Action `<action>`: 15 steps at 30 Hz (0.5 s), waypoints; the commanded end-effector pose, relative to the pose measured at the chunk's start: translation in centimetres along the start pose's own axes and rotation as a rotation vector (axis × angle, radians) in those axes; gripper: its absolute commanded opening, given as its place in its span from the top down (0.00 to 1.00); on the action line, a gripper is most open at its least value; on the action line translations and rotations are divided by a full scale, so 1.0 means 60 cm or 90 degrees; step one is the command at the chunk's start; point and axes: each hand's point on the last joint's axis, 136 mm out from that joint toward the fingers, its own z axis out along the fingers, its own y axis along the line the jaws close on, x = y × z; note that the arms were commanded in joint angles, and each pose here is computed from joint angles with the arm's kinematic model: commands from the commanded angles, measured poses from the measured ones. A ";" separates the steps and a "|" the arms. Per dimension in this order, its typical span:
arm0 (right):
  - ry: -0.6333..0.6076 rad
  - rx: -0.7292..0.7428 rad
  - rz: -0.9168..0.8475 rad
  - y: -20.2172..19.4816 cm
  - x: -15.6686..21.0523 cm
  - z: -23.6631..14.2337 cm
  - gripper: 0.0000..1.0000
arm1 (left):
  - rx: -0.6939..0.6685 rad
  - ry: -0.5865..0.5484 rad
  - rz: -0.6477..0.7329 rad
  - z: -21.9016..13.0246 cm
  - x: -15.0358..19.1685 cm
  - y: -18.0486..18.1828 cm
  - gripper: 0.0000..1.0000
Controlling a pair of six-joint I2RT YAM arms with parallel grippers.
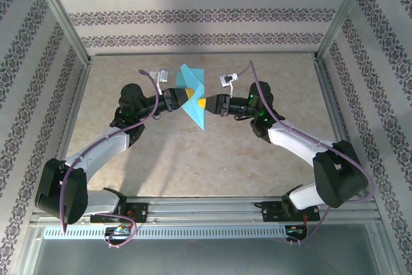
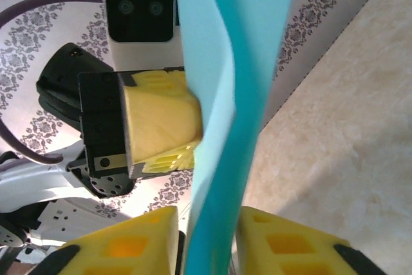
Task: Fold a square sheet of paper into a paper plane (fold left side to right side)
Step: Turn over the paper at the center of the table.
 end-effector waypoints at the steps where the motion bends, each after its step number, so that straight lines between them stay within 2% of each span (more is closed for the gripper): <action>1: -0.019 0.011 -0.036 0.008 -0.023 -0.005 0.81 | 0.023 -0.006 0.029 0.005 -0.010 -0.023 0.84; 3: -0.019 0.028 -0.043 0.005 -0.023 -0.009 0.91 | 0.010 -0.005 0.036 0.002 -0.007 -0.018 0.77; 5: -0.012 0.056 -0.051 -0.001 -0.018 -0.013 0.94 | -0.016 -0.004 0.045 -0.005 -0.004 -0.008 0.65; 8: -0.004 0.104 -0.069 -0.007 -0.011 -0.024 0.97 | -0.068 -0.008 0.054 -0.026 -0.002 0.014 0.52; 12: 0.003 0.199 -0.098 -0.025 -0.002 -0.046 1.00 | -0.161 -0.032 0.065 -0.071 -0.007 0.048 0.44; 15: 0.038 0.340 -0.137 -0.054 0.015 -0.068 1.00 | -0.263 -0.052 0.087 -0.116 -0.009 0.070 0.37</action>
